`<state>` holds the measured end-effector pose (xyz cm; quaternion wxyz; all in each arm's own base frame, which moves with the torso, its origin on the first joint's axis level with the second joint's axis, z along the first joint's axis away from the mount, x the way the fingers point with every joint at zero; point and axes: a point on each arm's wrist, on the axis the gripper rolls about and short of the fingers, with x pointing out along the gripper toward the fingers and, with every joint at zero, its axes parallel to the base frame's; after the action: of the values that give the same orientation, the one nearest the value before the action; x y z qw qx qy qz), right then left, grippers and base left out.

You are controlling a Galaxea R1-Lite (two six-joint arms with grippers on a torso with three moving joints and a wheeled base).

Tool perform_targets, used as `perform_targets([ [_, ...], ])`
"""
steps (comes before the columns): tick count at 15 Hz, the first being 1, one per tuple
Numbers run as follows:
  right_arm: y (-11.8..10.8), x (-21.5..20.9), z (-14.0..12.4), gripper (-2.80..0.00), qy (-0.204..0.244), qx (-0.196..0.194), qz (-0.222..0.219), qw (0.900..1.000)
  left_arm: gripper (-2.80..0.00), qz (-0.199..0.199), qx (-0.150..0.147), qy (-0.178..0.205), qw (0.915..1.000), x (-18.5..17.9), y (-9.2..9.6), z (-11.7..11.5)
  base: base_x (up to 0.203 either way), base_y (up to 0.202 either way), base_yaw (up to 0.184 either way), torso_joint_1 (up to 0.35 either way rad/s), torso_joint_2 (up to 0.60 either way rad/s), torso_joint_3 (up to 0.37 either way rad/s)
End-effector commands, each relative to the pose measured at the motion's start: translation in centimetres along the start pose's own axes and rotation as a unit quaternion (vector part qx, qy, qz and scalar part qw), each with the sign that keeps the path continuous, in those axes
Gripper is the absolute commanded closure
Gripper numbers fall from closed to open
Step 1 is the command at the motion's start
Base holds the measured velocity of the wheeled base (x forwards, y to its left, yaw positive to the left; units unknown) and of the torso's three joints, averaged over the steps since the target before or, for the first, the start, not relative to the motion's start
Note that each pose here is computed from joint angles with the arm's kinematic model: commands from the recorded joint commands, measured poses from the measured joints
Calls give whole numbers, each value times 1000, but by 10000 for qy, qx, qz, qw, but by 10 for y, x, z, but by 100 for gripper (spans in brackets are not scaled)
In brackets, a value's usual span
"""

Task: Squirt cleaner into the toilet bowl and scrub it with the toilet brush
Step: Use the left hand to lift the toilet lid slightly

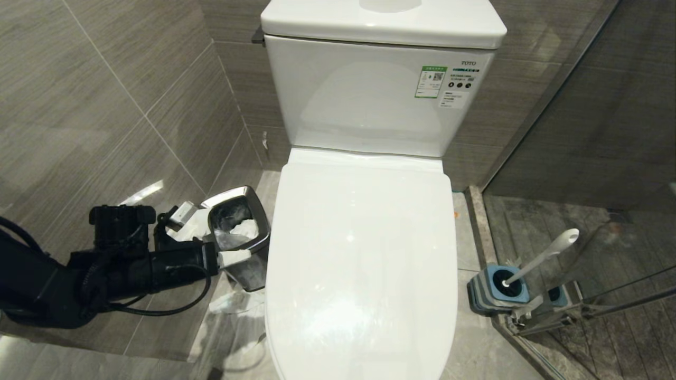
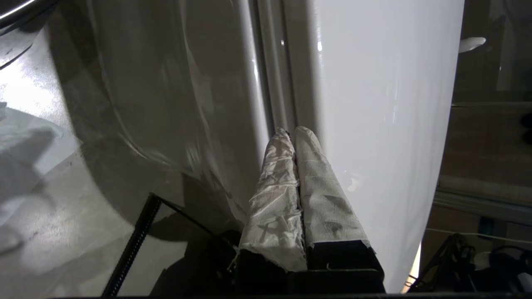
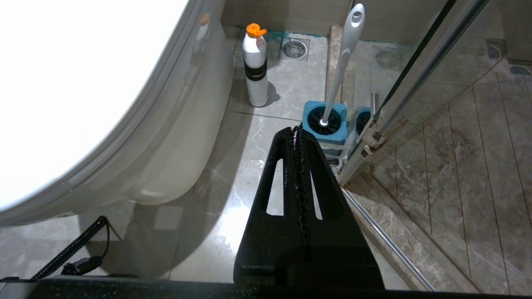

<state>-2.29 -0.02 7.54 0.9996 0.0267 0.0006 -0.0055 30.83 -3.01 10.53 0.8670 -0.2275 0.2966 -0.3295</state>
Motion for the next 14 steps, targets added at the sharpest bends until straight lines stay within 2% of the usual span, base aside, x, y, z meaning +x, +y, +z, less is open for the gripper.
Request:
perform_targets([
  [1,0,0,0,0,0,1,1,10000,0,-285,58,-101,9995,14,22,-18,0,0,0,0,0,0],
  [2,0,0,0,0,7,1,1,10000,0,-593,38,-165,9981,12,24,-22,0,0,0,0,0,0],
  [4,0,0,0,0,8,1,1,10000,0,-895,-624,-239,9937,4,21,-22,0,0,0,0,0,0],
  [5,0,0,0,0,8,1,1,10000,0,-945,-829,-323,9915,-2,20,-18,0,0,0,0,0,0],
  [7,0,0,0,0,7,1,1,10000,0,-1005,-818,-398,9908,-11,15,-18,0,0,0,0,0,0],
  [9,0,0,0,0,0,1,1,10000,0,-1136,-922,-214,9890,-17,12,-29,0,0,0,0,0,0],
  [11,0,0,0,0,8,1,1,10000,0,-1409,-1007,-48,9849,-30,18,-39,0,0,0,0,0,0],
  [14,0,0,0,0,7,1,1,10000,0,-1644,-738,-177,9835,-47,29,-47,0,0,0,0,0,0],
])
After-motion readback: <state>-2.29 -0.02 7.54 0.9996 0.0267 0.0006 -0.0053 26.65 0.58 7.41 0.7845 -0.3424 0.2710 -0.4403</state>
